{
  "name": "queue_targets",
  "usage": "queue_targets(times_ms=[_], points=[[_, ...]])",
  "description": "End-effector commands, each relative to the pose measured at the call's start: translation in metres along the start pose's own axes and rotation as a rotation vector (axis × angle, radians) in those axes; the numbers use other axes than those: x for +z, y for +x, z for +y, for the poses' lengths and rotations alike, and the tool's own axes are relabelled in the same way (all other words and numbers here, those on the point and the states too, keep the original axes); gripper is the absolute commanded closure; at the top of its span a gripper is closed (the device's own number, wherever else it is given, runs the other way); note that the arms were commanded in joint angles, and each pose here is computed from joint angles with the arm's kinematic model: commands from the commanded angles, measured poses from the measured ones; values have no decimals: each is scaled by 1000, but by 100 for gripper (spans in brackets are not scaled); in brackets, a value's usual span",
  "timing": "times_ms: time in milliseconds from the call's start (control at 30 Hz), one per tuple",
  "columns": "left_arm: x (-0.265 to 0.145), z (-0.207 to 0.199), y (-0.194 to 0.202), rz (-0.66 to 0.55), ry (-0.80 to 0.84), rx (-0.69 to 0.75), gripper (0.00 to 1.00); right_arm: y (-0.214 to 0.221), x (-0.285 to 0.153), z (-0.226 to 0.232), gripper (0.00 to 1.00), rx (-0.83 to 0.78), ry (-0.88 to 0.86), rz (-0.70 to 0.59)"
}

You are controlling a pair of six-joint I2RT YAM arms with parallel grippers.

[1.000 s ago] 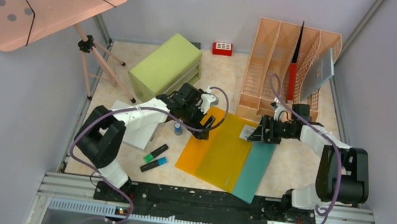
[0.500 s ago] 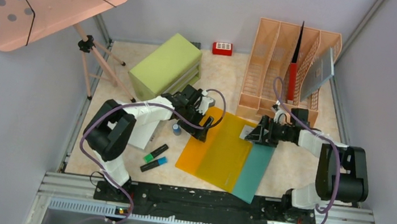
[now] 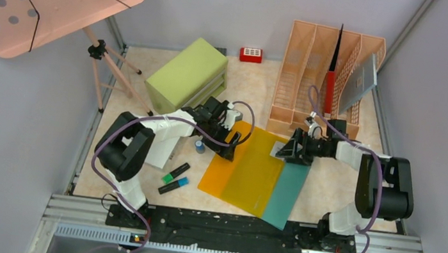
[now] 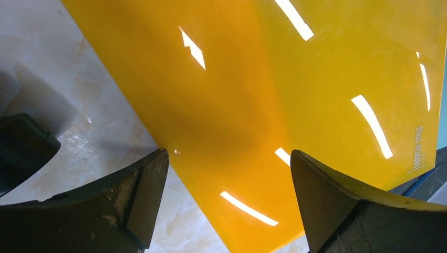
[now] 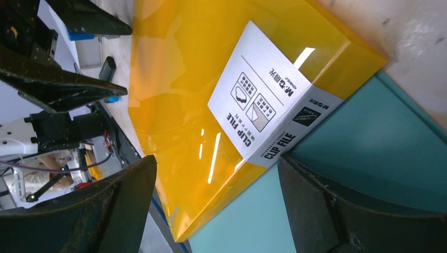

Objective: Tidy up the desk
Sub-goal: Pick up the folder from the center of the board.

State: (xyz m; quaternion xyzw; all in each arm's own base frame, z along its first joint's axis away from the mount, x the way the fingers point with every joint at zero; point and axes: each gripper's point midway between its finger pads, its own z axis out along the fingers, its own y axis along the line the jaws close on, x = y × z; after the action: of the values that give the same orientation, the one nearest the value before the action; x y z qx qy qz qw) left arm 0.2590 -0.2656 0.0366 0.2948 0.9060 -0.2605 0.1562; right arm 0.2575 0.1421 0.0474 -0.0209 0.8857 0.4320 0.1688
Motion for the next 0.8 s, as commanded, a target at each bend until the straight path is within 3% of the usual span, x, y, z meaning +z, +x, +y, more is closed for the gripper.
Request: queue_targets(times_ms=[0, 367, 767], points=[[10, -8, 10, 10, 55, 0, 9, -2, -2, -26, 16, 26, 141, 68], [9, -6, 10, -3, 43, 1, 9, -3, -8, -40, 15, 50, 239, 151], [14, -13, 12, 4, 74, 3, 9, 3, 8, -27, 16, 50, 81, 108]])
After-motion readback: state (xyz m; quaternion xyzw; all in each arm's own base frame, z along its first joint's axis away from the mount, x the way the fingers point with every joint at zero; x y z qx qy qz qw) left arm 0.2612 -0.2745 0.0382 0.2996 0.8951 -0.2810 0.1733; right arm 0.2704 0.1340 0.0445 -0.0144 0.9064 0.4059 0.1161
